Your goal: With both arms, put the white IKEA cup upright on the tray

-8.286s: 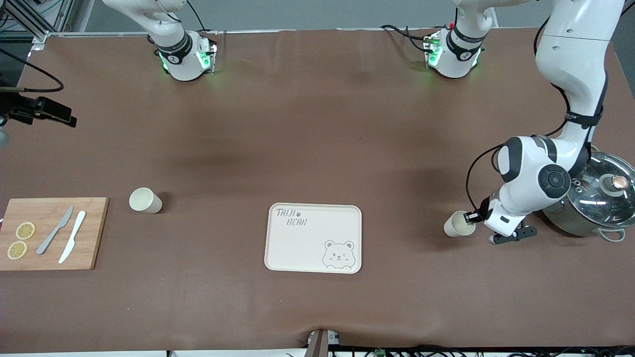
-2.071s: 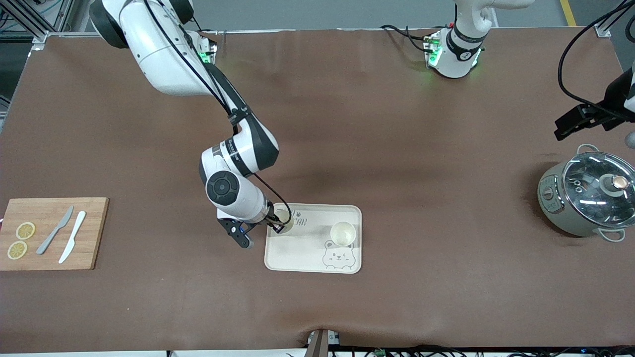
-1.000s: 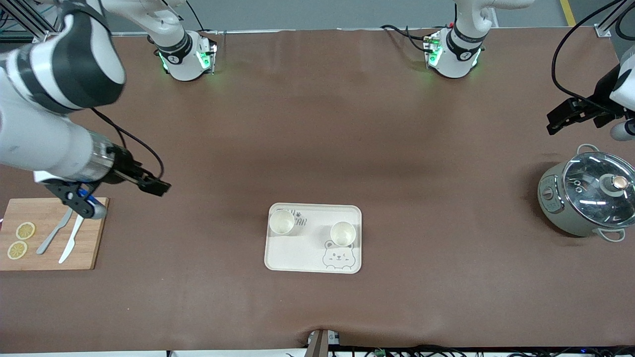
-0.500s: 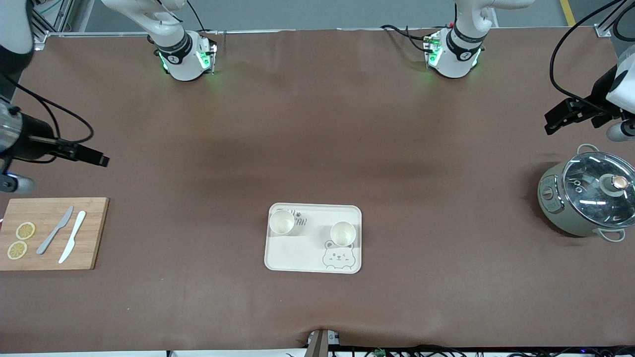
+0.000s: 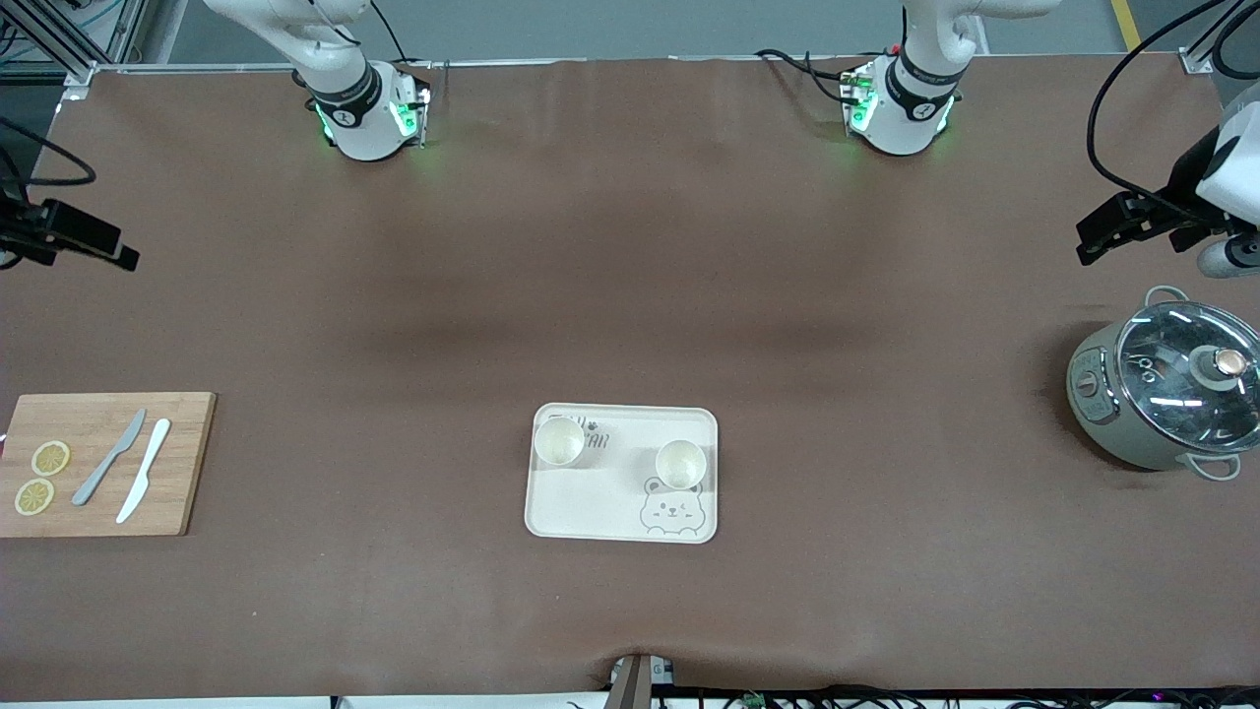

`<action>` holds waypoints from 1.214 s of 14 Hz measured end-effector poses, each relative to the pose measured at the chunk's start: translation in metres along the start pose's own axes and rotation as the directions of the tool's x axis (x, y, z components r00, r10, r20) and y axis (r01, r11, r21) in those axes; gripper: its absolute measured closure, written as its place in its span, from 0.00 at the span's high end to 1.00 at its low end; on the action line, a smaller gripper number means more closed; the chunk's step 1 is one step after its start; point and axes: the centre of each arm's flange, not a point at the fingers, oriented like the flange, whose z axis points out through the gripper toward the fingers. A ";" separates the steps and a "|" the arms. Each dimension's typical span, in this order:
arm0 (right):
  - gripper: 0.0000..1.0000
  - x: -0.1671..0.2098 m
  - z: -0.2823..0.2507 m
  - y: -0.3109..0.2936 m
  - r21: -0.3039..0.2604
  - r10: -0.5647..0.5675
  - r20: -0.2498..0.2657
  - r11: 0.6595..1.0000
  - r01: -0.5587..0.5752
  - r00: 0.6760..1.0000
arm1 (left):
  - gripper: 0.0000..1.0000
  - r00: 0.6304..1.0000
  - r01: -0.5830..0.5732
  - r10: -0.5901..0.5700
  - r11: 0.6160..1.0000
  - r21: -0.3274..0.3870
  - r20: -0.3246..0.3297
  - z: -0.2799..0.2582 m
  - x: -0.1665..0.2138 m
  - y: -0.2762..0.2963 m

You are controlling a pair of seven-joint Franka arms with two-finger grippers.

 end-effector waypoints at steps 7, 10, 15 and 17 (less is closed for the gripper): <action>1.00 -0.009 0.010 -0.016 -0.047 -0.034 0.011 0.998 0.034 0.999 | 1.00 1.000 0.002 -0.002 1.000 -0.017 0.002 -0.001 -0.001 0.001; 1.00 -0.015 0.019 -0.014 -0.089 -0.078 0.032 0.993 0.081 0.996 | 1.00 1.000 0.002 -0.002 1.000 -0.017 0.003 -0.001 -0.001 0.001; 1.00 -0.018 0.015 -0.021 -0.091 -0.120 0.025 0.988 0.122 0.992 | 1.00 1.000 -0.029 0.029 0.999 -0.019 -0.004 -0.004 0.000 0.000; 1.00 -0.018 0.015 -0.022 -0.091 -0.124 0.022 0.988 0.126 0.992 | 1.00 1.000 -0.028 0.028 0.999 -0.019 -0.007 -0.005 0.000 -0.001</action>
